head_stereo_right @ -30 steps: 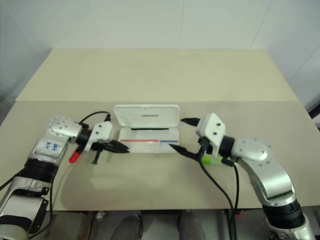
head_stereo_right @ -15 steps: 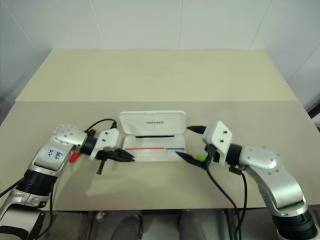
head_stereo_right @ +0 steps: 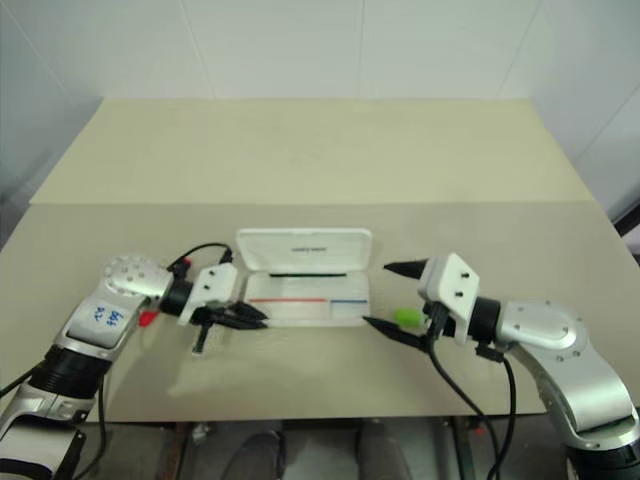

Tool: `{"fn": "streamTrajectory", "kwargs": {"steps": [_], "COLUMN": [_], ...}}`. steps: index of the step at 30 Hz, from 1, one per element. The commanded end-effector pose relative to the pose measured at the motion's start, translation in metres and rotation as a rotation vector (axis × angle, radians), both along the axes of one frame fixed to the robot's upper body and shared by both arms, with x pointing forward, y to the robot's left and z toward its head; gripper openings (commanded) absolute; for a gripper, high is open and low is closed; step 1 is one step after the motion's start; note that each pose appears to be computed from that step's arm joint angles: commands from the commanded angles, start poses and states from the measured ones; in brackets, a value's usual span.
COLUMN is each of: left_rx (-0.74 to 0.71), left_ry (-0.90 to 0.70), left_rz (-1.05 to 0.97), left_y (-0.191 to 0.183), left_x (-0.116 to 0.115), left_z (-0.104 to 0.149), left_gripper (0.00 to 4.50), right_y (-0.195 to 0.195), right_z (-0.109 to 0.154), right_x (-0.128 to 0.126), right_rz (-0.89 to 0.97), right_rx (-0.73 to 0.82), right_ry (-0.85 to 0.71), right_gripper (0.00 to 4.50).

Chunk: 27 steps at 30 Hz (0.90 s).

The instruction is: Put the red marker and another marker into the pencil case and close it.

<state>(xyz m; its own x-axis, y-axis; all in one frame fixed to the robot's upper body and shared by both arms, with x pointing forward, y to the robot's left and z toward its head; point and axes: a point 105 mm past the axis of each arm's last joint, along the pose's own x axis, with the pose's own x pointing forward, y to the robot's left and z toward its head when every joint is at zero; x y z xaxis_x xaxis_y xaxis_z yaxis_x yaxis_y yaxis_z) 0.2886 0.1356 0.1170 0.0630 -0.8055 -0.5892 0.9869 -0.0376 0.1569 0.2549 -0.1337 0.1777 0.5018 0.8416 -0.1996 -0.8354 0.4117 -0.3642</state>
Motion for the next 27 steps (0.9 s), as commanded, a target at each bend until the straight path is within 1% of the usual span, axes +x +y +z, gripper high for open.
{"fn": "streamTrajectory", "kwargs": {"steps": [1, 4, 10, 17, 24, 26, 27], "left_rx": [-0.030, -0.047, -0.061, -0.075, -0.119, -0.135, -0.138], "left_ry": [0.070, 0.097, 0.082, 0.031, -0.027, -0.018, -0.016], "left_rz": [-0.068, -0.107, -0.101, -0.071, -0.077, -0.079, -0.080], "left_y": [-0.002, -0.002, -0.001, 0.001, 0.005, 0.009, 0.009], "left_x": [-0.017, -0.026, -0.029, -0.025, -0.028, -0.034, -0.037], "left_z": [0.007, 0.015, 0.025, 0.032, 0.054, 0.065, 0.068], "left_gripper": [1.75, 2.72, 2.72, 2.72, 2.72, 3.09, 3.36], "right_y": [0.006, 0.008, 0.011, 0.013, 0.013, 0.014, 0.014], "right_z": [0.009, 0.009, 0.008, 0.008, 0.007, 0.006, 0.006], "right_x": [-0.004, -0.002, 0.001, 0.004, 0.008, 0.010, 0.011], "right_rz": [0.032, 0.038, 0.045, 0.056, 0.068, 0.081, 0.086], "right_rx": [0.008, 0.012, 0.021, 0.029, 0.027, 0.025, 0.025], "right_ry": [-0.042, -0.043, -0.042, -0.042, -0.038, -0.035, -0.035], "right_gripper": [4.50, 4.50, 4.50, 4.50, 4.50, 4.50, 4.50]}}
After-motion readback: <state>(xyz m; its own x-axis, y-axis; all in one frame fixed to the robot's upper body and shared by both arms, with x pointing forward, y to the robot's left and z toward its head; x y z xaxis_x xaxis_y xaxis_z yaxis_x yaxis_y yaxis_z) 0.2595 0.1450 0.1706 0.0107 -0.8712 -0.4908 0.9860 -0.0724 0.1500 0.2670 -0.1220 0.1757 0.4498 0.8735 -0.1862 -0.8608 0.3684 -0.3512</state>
